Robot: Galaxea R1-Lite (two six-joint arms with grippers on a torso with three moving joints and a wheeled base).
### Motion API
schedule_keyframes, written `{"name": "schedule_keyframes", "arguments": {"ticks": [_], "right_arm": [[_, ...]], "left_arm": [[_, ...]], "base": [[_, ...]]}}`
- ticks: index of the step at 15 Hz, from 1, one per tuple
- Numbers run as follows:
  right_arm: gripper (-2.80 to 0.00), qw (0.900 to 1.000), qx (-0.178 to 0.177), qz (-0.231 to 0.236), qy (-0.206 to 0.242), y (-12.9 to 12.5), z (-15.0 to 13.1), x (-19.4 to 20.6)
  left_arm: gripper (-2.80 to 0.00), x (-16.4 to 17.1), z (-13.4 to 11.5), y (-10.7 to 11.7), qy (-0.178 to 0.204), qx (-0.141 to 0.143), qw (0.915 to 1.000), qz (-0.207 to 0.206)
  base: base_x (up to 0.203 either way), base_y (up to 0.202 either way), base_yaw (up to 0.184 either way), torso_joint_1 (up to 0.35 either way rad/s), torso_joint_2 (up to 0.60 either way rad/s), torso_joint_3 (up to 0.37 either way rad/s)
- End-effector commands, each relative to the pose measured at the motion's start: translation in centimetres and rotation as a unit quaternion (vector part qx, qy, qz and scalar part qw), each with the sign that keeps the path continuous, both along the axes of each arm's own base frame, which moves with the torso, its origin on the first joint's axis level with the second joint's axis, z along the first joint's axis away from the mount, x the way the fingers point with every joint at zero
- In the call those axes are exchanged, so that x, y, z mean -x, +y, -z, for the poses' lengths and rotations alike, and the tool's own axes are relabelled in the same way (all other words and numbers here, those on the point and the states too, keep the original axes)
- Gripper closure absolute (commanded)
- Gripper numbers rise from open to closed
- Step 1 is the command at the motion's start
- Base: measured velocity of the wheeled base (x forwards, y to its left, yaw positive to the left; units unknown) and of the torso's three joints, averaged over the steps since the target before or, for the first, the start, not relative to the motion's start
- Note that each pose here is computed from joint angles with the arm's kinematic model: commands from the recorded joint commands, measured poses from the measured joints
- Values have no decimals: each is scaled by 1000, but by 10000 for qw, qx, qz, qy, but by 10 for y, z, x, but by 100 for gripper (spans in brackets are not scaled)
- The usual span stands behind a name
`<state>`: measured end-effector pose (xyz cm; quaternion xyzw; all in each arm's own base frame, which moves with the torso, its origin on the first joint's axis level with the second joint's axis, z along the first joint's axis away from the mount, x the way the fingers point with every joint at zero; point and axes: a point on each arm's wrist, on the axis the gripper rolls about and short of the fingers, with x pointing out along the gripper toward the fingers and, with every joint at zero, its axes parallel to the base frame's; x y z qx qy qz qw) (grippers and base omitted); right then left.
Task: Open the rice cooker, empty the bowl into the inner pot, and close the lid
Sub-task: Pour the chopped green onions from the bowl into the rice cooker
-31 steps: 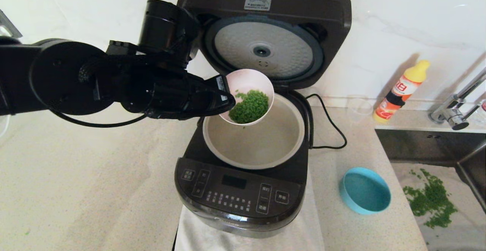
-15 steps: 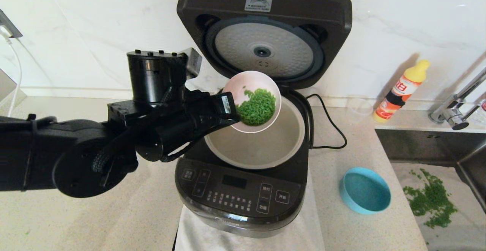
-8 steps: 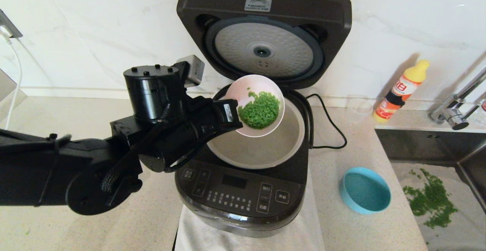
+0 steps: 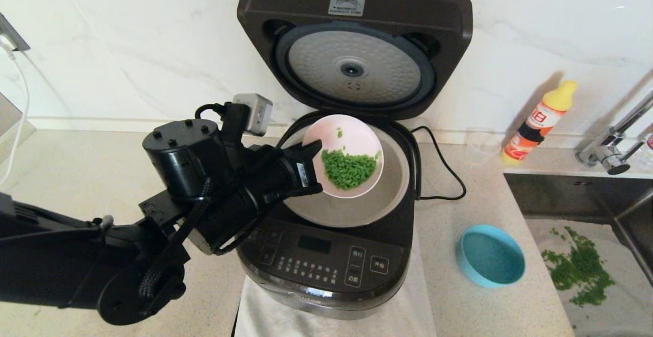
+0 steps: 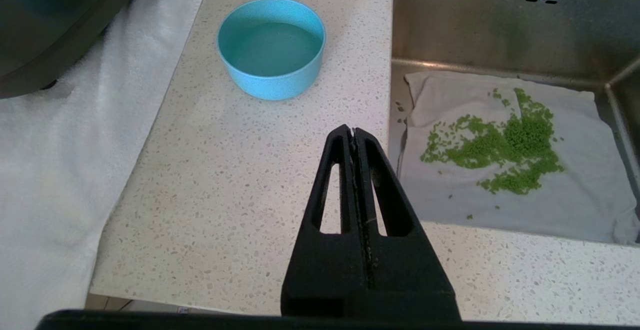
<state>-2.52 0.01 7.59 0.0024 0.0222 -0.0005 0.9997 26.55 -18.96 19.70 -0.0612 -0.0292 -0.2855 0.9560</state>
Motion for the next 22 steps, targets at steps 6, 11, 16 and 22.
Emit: {"name": "schedule_keyframes", "arguments": {"ticks": [6,11,16,22], "right_arm": [[0,10000,0,-4,8,0,0,0],[0,10000,0,-4,8,0,0,0],[0,10000,0,-4,8,0,0,0],[0,10000,0,-4,3,0,0,0]], "left_arm": [[0,-9,1,8,-754,-92,9970,-122],[0,-18,12,11,-1466,-258,9884,-305],[0,-22,12,13,-1794,-352,9827,-286],[0,-35,-13,18,-2327,-228,9717,-346]], "base": [[0,0,0,0,0,0],[0,0,0,0,0,0],[0,0,0,0,0,0],[0,0,0,0,0,0]]}}
